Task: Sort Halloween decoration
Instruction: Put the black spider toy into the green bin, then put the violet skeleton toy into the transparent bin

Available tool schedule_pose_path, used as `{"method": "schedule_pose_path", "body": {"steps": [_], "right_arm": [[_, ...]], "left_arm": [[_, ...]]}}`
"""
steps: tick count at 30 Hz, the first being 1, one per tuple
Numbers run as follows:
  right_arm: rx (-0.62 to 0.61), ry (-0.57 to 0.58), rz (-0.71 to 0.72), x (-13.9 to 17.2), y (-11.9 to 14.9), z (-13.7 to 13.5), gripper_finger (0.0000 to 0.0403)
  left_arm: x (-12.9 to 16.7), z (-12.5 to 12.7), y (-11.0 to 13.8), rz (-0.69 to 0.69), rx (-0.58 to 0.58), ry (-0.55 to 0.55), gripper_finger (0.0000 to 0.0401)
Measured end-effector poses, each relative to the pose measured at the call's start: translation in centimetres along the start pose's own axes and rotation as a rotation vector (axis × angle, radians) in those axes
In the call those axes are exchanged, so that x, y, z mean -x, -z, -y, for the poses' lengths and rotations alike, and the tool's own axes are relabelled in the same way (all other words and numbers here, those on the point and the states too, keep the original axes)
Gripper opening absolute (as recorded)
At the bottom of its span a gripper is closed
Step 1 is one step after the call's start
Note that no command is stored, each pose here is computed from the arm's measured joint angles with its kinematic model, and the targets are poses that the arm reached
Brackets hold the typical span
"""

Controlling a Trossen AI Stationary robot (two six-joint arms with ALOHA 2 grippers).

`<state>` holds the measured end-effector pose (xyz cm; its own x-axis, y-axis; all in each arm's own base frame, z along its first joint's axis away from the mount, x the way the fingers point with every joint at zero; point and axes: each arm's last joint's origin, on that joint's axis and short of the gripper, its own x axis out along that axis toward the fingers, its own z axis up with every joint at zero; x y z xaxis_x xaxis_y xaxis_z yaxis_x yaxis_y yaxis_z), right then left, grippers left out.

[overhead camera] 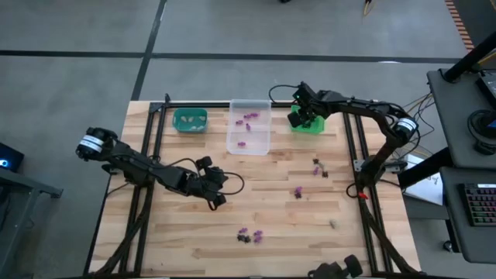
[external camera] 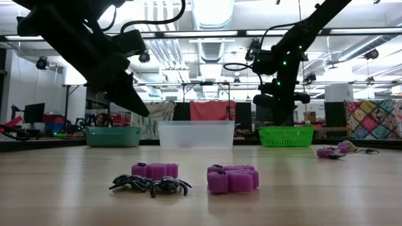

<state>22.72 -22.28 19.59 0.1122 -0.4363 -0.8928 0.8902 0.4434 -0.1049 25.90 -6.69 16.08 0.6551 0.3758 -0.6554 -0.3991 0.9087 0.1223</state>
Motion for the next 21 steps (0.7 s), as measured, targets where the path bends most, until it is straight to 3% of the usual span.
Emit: {"method": "schedule_pose_path", "body": {"steps": [5, 10, 21], "right_arm": [[0.014, -0.027, 0.014, 0.7, 0.0, -0.5, 0.0094], [0.057, -0.088, 0.084, 3.4, 0.5, -2.2, 0.0098], [0.288, -0.343, 0.199, 10.6, 5.2, -9.6, 0.0084]], "left_arm": [[-0.1, 0.1, 0.0, 0.000, 0.000, 0.000, 0.0000], [-0.1, 0.1, -0.1, 0.010, 0.007, 0.005, 0.0000], [-0.1, 0.3, -0.5, 0.045, 0.054, 0.023, 0.0000]]}}
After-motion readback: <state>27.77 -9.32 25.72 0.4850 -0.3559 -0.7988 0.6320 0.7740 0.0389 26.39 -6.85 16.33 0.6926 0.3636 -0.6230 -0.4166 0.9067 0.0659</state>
